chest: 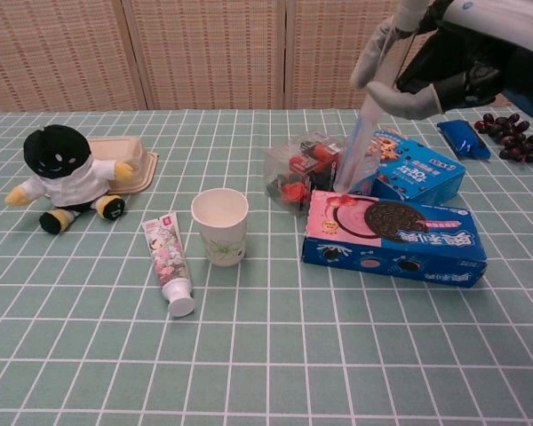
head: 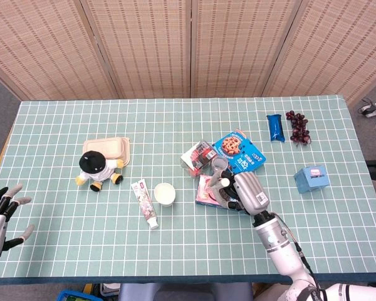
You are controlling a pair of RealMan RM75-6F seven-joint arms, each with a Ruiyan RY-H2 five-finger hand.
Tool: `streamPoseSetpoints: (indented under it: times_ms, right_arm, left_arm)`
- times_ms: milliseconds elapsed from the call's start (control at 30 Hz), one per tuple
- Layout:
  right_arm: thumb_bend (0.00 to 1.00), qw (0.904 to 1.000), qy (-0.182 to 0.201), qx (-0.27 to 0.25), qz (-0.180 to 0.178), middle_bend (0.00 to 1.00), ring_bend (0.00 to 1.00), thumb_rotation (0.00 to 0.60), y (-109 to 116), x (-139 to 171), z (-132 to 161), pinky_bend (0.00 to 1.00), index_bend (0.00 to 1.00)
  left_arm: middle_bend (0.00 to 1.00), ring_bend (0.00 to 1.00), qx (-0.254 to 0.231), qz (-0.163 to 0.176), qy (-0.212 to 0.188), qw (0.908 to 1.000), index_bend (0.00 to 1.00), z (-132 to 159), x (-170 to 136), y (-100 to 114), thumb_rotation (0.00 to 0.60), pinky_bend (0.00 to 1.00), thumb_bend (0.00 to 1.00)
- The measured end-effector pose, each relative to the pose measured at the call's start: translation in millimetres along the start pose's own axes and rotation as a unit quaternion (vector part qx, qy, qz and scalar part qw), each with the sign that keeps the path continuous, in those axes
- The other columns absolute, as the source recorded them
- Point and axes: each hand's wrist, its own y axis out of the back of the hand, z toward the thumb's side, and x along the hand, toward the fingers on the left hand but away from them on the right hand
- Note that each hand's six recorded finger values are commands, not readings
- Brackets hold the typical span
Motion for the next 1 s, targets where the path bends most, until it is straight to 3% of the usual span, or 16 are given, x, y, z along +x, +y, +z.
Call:
streamPoseSetpoints:
  times_ms: [100, 233, 400, 533, 633, 733, 1000]
  right_arm:
    - [0.78, 0.9983, 0.006, -0.058, 0.008, 1.00, 1.00, 0.600, 0, 1, 3, 1.00, 0.74]
    - [0.78, 0.9982, 0.010, -0.059, 0.008, 1.00, 1.00, 0.600, 1, 1, 2, 1.00, 0.74]
    - [0.78, 0.9984, 0.008, 0.055, -0.010, 1.00, 1.00, 0.600, 4, 0, -6, 1.00, 0.74]
    - [0.78, 0.9871, 0.000, 0.159, -0.022, 1.00, 1.00, 0.600, 4, 0, -10, 1.00, 0.74]
    - [0.78, 0.9809, -0.004, 0.193, -0.024, 1.00, 1.00, 0.600, 2, -1, -11, 1.00, 0.74]
    - [0.79, 0.9835, -0.006, 0.179, -0.024, 1.00, 1.00, 0.600, 1, -1, -10, 1.00, 0.74]
    - [0.79, 0.9988, 0.002, 0.036, -0.033, 1.00, 1.00, 0.600, 5, -9, -3, 1.00, 0.74]
  left_arm:
    - [0.14, 0.08, 0.000, -0.001, 0.000, 1.0000, 0.36, 0, 0, 0, 0.600, 0.30, 0.27]
    - [0.14, 0.08, 0.001, -0.001, 0.000, 1.0000, 0.36, 0, 0, 0, 0.600, 0.30, 0.27]
    - [0.14, 0.08, 0.002, -0.002, 0.000, 1.0000, 0.36, 0, 0, -1, 0.600, 0.30, 0.27]
    - [0.14, 0.08, 0.002, -0.003, -0.001, 1.0000, 0.36, 0, 0, -1, 0.600, 0.30, 0.27]
    - [0.14, 0.08, 0.000, -0.001, -0.001, 1.0000, 0.36, 0, 0, 0, 0.600, 0.30, 0.27]
    - [0.14, 0.08, -0.001, 0.000, 0.000, 1.0000, 0.36, 0, -1, 1, 0.600, 0.30, 0.27]
    - [0.14, 0.08, -0.002, 0.000, -0.002, 1.0000, 0.36, 0, -1, 1, 0.600, 0.30, 0.27]
